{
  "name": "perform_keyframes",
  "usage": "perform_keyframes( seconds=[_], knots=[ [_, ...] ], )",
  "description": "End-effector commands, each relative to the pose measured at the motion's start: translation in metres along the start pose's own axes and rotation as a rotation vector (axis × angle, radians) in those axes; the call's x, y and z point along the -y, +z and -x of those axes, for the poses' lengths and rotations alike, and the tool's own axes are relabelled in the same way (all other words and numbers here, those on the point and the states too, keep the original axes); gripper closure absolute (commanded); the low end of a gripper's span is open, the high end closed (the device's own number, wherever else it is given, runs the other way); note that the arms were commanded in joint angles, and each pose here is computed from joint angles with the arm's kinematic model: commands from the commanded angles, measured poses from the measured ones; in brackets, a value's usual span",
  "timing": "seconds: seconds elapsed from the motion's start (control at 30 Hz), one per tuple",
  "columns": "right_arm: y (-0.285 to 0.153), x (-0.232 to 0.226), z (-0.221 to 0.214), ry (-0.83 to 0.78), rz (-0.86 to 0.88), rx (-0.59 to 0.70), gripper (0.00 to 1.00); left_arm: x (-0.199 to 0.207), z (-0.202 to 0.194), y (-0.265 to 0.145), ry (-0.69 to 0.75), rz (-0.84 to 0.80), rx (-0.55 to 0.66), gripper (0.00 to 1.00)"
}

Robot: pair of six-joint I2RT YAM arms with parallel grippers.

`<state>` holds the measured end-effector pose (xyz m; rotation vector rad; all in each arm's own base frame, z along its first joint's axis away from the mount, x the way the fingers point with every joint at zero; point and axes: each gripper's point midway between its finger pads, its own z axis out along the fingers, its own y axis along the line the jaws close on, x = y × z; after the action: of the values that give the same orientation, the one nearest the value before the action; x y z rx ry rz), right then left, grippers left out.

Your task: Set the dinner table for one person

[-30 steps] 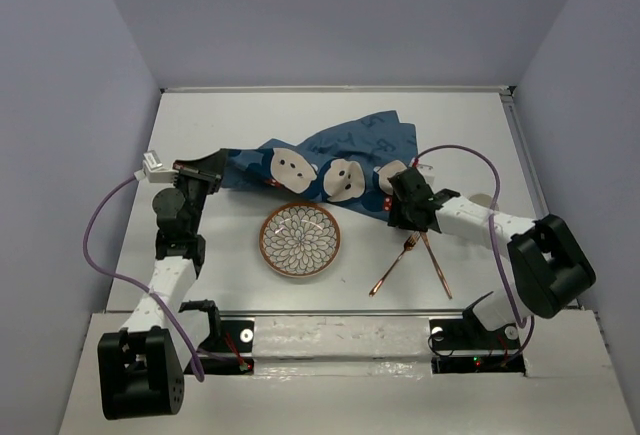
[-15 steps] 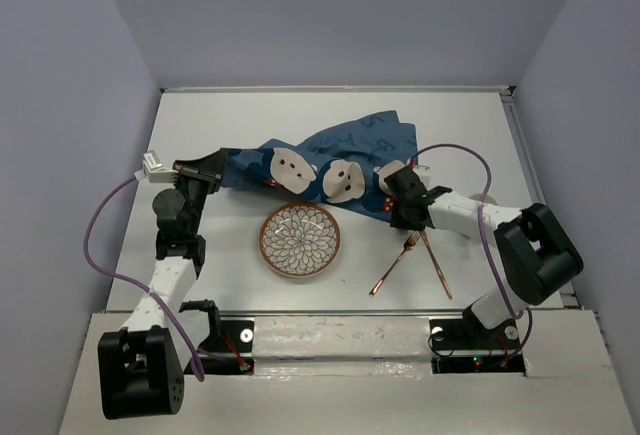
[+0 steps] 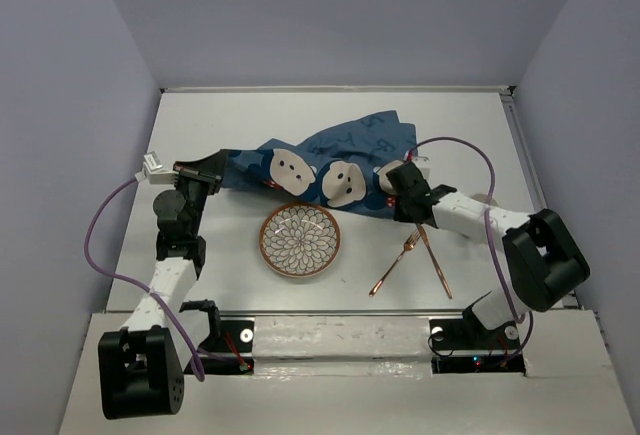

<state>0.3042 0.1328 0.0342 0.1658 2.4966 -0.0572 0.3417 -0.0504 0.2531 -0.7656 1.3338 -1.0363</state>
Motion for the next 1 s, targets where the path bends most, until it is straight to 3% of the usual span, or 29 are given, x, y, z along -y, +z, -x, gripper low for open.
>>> perform_keyframes(
  seconds=[0.0, 0.2, 0.23, 0.43, 0.57, 0.67, 0.77, 0.87, 0.97],
  knots=[
    [-0.035, -0.001, 0.073, -0.022, 0.015, 0.203, 1.0, 0.038, 0.017, 0.004, 0.018, -0.116, 0.045, 1.0],
    [-0.131, 0.011, 0.166, -0.018, 0.03, 0.455, 1.0, 0.114, 0.051, 0.023, 0.104, -0.243, 0.094, 1.0],
    [-0.168, 0.017, 0.192, 0.012, 0.044, 0.539, 1.0, 0.142, 0.063, 0.025, 0.127, -0.283, 0.115, 1.0],
    [-0.291, 0.042, 0.253, 0.051, 0.112, 0.774, 1.0, 0.232, 0.098, 0.021, 0.223, -0.414, 0.175, 1.0],
    [-0.345, 0.057, 0.271, 0.067, 0.134, 0.866, 1.0, 0.264, 0.111, 0.014, 0.217, -0.463, 0.198, 1.0],
    [-0.367, 0.07, 0.281, 0.073, 0.102, 0.915, 1.0, 0.272, 0.12, 0.015, 0.229, -0.446, 0.228, 1.0],
    [-0.361, 0.072, 0.286, 0.066, 0.064, 0.91, 1.0, 0.249, 0.129, 0.029, 0.256, -0.349, 0.269, 1.0],
    [-0.331, 0.079, 0.303, 0.071, 0.03, 0.884, 1.0, 0.208, 0.135, 0.05, 0.224, -0.241, 0.282, 1.0],
    [-0.304, 0.07, 0.327, 0.078, 0.107, 0.848, 1.0, 0.173, 0.136, 0.075, 0.2, -0.178, 0.264, 1.0]
  ],
)
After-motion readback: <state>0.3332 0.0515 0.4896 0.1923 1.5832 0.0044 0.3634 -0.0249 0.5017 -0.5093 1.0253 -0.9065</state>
